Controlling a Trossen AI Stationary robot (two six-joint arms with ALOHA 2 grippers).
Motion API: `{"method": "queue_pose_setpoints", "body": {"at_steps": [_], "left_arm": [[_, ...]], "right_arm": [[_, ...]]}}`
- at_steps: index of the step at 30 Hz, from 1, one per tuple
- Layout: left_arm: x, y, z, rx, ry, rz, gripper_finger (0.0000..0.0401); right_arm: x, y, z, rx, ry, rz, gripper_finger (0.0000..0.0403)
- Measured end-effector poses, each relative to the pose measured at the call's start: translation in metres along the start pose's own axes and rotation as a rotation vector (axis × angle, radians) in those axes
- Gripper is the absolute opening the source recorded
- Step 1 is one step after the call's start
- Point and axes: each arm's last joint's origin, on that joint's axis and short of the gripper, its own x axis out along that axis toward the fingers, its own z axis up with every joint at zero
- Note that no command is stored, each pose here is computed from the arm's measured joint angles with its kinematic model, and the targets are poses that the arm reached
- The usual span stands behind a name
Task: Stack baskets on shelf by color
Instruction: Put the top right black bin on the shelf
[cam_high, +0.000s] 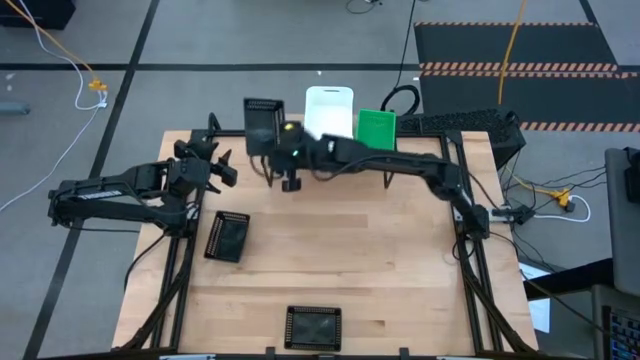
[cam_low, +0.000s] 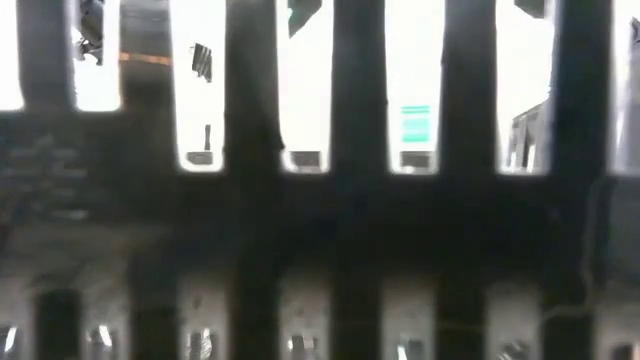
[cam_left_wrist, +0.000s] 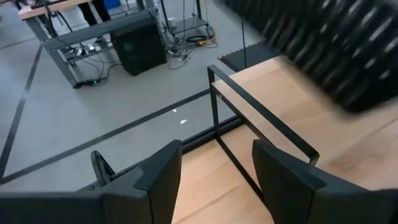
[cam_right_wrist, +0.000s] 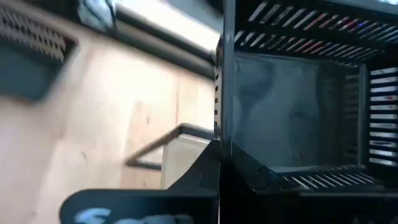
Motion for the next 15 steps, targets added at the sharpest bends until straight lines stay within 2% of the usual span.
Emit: {"method": "queue_pose_setpoints", "body": {"at_steps": [7, 15], "left_arm": [[0.0, 0.0, 0.0, 0.001, 0.0, 0.0, 0.02], [0.0, 0.0, -0.002, 0.002, 0.024, -0.019, 0.02]], "right_arm": [[0.036, 0.031, -0.017, -0.128, 0.204, -0.104, 0.0], [0.034, 0.034, -0.025, -0.088, 0.295, -0.105, 0.0]]}}
